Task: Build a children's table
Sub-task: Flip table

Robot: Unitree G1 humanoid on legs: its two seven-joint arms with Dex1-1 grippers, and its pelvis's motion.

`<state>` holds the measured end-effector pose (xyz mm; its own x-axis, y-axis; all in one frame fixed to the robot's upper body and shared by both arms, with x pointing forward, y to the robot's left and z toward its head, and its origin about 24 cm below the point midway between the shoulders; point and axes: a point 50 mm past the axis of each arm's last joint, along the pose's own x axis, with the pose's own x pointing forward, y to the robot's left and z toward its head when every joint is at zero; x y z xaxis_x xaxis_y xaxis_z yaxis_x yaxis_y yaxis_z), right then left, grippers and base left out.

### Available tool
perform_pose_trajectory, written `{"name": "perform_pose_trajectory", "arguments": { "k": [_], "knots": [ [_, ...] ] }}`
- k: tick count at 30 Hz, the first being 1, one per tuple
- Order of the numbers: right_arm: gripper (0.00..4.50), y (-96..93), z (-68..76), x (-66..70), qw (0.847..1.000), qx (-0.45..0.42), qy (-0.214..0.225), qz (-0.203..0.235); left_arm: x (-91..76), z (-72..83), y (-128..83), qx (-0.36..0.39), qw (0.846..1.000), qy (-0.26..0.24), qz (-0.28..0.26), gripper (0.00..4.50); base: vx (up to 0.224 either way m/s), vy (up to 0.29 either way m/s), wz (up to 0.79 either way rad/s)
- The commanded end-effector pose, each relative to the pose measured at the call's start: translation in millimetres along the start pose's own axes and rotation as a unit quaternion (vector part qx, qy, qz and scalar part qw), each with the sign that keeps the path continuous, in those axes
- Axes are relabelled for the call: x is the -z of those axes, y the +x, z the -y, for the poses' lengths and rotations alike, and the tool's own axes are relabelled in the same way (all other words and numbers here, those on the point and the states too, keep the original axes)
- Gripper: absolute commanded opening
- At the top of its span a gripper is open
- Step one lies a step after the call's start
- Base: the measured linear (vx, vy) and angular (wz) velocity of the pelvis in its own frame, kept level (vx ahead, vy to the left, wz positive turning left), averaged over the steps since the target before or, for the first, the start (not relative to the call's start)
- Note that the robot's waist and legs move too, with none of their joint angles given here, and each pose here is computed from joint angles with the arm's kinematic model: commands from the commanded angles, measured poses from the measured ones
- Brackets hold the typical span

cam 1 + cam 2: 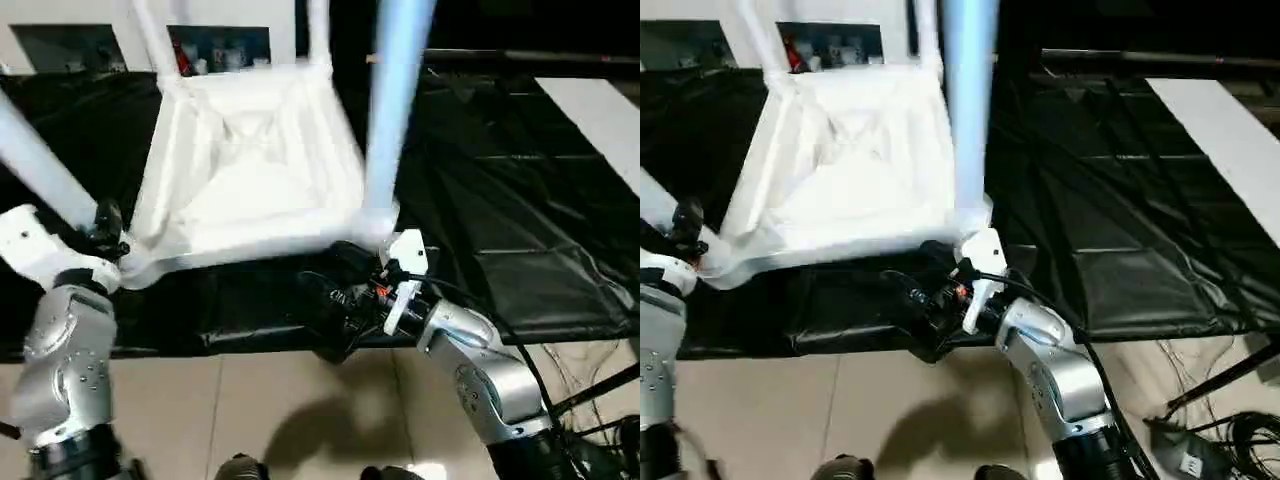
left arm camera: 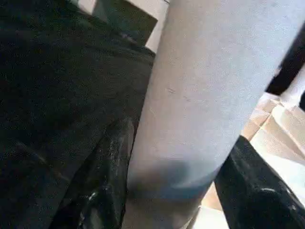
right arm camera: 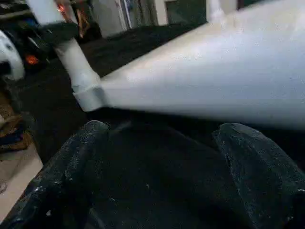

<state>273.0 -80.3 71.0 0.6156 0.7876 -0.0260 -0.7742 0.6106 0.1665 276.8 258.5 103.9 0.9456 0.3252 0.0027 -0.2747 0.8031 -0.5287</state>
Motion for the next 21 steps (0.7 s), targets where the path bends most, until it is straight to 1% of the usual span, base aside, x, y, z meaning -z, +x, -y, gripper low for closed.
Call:
{"name": "perform_pose_trajectory", "arguments": {
  "k": [1,2,3,4,6,7,8,9,11,12,14,15,16,18,20,21],
  "knots": [
    [3.96,0.3,1.1,1.3,1.000,0.007,-0.002,-0.008,23.8,-3.7,-3.4,-0.010,0.996,-0.075,-0.054,2.23,0.000,0.000,0.00],
    [3.96,2.0,4.6,6.3,0.999,0.029,0.007,-0.026,30.0,1.1,-6.5,-0.010,0.993,-0.097,-0.063,2.23,0.000,0.000,0.00],
    [3.96,3.0,7.9,9.1,0.998,0.046,0.015,-0.034,33.0,4.1,-8.0,-0.006,0.993,-0.099,-0.069,2.22,0.000,0.000,0.00],
    [3.96,4.3,12.0,10.8,0.997,0.069,0.023,-0.036,35.5,6.3,-9.2,-0.004,0.992,-0.100,-0.072,2.22,0.000,0.000,0.00],
    [3.96,6.4,17.2,10.3,0.994,0.097,0.040,-0.025,37.3,8.0,-10.2,-0.004,0.992,-0.102,-0.076,2.21,0.000,0.000,0.00],
    [4.23,6.8,18.1,10.1,0.994,0.102,0.043,-0.023,37.6,8.3,-10.3,-0.004,0.992,-0.102,-0.077,2.20,0.000,0.000,0.00],
    [4.30,9.2,21.9,7.7,0.990,0.121,0.065,-0.007,38.5,8.8,-10.4,-0.004,0.991,-0.104,-0.079,2.20,0.000,0.000,0.00],
    [4.30,13.5,26.9,3.1,0.984,0.143,0.101,0.017,39.4,9.8,-10.7,-0.004,0.991,-0.107,-0.082,2.20,0.000,0.000,0.00],
    [4.42,19.6,33.5,-3.1,0.972,0.171,0.151,0.050,40.5,11.0,-11.0,-0.005,0.990,-0.111,-0.086,2.20,0.000,0.000,0.00],
    [4.47,19.6,33.5,-3.1,0.972,0.171,0.151,0.050,40.5,11.0,-11.0,-0.005,0.990,-0.111,-0.086,2.20,0.000,0.000,0.00],
    [4.50,27.4,36.7,-9.5,0.959,0.174,0.209,0.085,40.5,11.9,-11.4,-0.007,0.989,-0.119,-0.087,2.20,0.000,0.000,0.00],
    [4.50,30.2,36.6,-11.7,0.955,0.169,0.225,0.095,40.5,12.3,-11.8,-0.008,0.989,-0.122,-0.087,2.20,0.000,0.000,0.00],
    [4.50,31.4,36.5,-12.6,0.953,0.168,0.232,0.100,40.5,12.4,-11.9,-0.009,0.989,-0.123,-0.087,2.20,0.000,0.000,0.00],
    [4.50,40.9,32.5,-18.6,0.943,0.139,0.274,0.125,41.1,13.5,-12.9,-0.010,0.988,-0.125,-0.088,2.20,0.000,0.000,0.00],
    [4.50,48.5,27.8,-21.0,0.940,0.111,0.296,0.128,42.1,14.5,-13.6,-0.010,0.988,-0.124,-0.089,2.20,0.000,0.000,0.00],
    [4.50,49.4,27.1,-21.1,0.940,0.108,0.296,0.128,42.2,14.7,-13.7,-0.010,0.988,-0.125,-0.089,2.20,0.000,0.000,0.00]
  ]
}}
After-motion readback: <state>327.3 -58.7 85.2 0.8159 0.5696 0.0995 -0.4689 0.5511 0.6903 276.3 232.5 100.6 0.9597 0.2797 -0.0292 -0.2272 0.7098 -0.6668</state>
